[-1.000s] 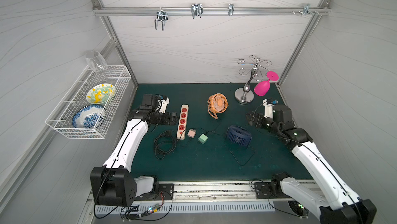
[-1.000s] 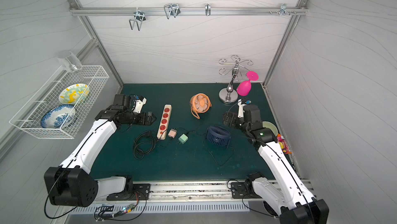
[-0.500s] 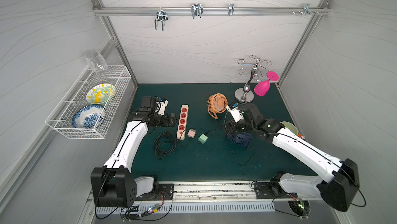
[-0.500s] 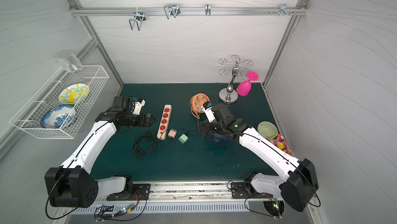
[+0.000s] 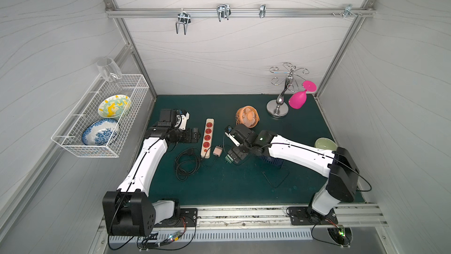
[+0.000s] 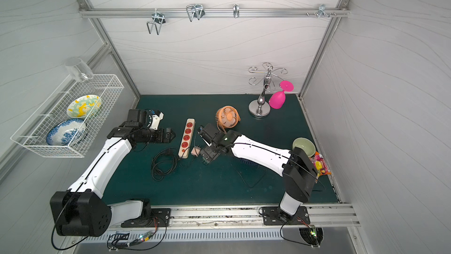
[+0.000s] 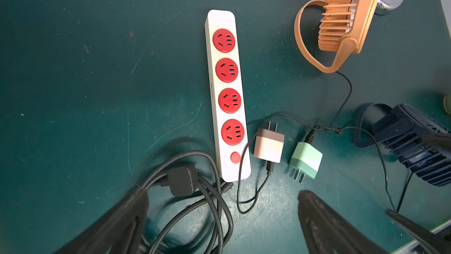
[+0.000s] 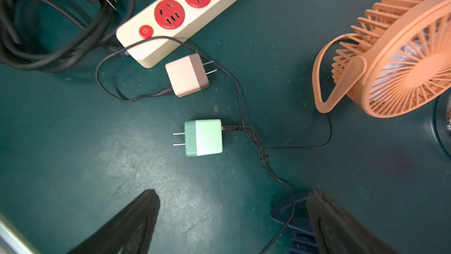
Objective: Plug the desk fan into the power strip
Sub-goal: Pick up the plug from the center of the board.
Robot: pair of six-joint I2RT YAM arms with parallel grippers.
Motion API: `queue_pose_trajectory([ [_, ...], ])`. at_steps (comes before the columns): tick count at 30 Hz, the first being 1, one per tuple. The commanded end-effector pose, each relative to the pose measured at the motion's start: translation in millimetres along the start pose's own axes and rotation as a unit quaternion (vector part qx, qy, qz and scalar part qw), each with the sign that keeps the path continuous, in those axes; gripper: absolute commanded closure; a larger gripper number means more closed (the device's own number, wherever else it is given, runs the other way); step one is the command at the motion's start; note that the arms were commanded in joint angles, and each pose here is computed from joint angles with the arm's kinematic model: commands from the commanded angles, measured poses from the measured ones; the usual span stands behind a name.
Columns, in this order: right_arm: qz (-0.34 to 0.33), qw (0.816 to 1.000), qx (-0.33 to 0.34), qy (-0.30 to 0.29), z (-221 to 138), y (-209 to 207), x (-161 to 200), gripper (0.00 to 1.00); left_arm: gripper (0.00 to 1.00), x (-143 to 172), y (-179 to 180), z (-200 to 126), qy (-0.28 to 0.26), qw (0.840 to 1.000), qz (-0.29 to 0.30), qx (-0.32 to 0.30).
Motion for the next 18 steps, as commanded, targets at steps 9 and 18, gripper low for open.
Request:
queue_pose_trajectory([
  [9, 0.028, 0.996, 0.045, 0.073, 38.3, -3.9, -18.2, 0.01, 0.00, -10.1, -9.5, -7.6, -0.027, 0.999, 0.006, 0.019],
  [18, 0.017, 0.992, 0.046, 0.113, 70.3, 0.0, -30.7, 0.01, 0.00, -9.6, -10.8, -6.0, -0.024, 1.000, 0.007, 0.018],
])
Point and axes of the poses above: each gripper's point midway between its finger pads, its own z axis out along the fingers, its own y axis along the line the jaws close on, x = y × z, the point moved 7 cm from there along -z, back along the fingers, and after that the axes turned 14 degrees about -z, right-handed, at the moved point
